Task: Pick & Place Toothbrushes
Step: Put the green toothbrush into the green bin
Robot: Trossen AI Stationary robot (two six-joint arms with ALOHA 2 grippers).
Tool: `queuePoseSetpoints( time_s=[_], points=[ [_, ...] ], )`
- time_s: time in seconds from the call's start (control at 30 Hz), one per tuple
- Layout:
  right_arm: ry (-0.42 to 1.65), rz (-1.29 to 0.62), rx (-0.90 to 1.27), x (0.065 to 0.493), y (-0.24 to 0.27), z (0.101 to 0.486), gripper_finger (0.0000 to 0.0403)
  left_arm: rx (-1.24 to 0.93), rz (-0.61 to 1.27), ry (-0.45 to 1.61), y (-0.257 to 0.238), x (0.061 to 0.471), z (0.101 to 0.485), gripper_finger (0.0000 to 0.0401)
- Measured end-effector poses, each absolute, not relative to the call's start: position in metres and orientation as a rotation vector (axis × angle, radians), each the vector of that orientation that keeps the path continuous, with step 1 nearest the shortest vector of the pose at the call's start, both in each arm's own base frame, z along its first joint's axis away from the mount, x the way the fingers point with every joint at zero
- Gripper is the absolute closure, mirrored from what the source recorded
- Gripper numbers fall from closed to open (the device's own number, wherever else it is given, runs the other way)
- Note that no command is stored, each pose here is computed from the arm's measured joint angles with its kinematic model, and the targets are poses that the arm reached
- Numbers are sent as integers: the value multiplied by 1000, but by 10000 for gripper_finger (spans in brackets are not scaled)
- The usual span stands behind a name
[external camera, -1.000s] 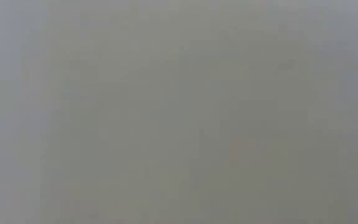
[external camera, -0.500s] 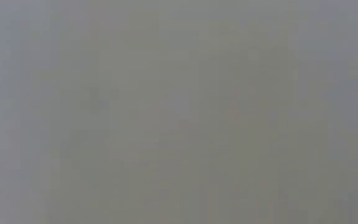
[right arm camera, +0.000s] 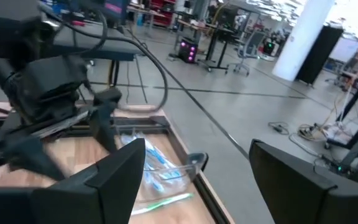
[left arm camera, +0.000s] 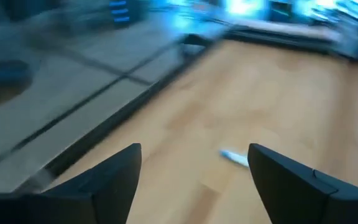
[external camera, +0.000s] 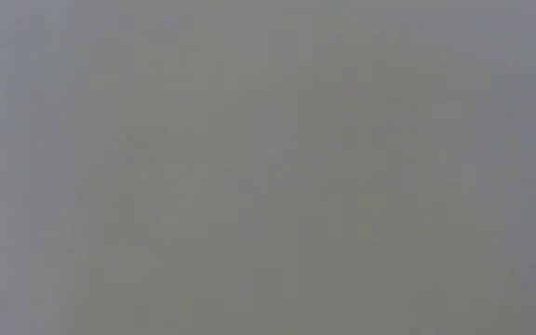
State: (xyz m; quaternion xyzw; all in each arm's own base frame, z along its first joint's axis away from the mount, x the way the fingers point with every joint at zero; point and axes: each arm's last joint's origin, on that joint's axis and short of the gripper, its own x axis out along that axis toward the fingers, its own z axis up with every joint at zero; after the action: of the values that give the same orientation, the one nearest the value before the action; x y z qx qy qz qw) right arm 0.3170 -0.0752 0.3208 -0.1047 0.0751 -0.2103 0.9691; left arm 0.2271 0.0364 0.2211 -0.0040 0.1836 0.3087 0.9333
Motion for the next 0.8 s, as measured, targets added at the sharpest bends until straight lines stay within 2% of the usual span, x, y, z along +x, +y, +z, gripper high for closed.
queuePoseSetpoints(
  time_s=[0.13,0.27,0.53,0.67,0.8],
  points=[
    [158,-465,-200,314,-88,320,121,-193,769,338,43,231,211,136],
    [182,-505,-139,310,-100,317,121,-299,815,382,45,240,189,185],
    [248,-554,-78,303,-115,310,121,-317,872,586,49,255,133,279],
    [244,-554,-70,303,-114,310,121,-329,851,585,48,262,134,312],
    [243,-544,-70,304,-112,310,121,-326,806,587,50,263,141,321]
  ],
)
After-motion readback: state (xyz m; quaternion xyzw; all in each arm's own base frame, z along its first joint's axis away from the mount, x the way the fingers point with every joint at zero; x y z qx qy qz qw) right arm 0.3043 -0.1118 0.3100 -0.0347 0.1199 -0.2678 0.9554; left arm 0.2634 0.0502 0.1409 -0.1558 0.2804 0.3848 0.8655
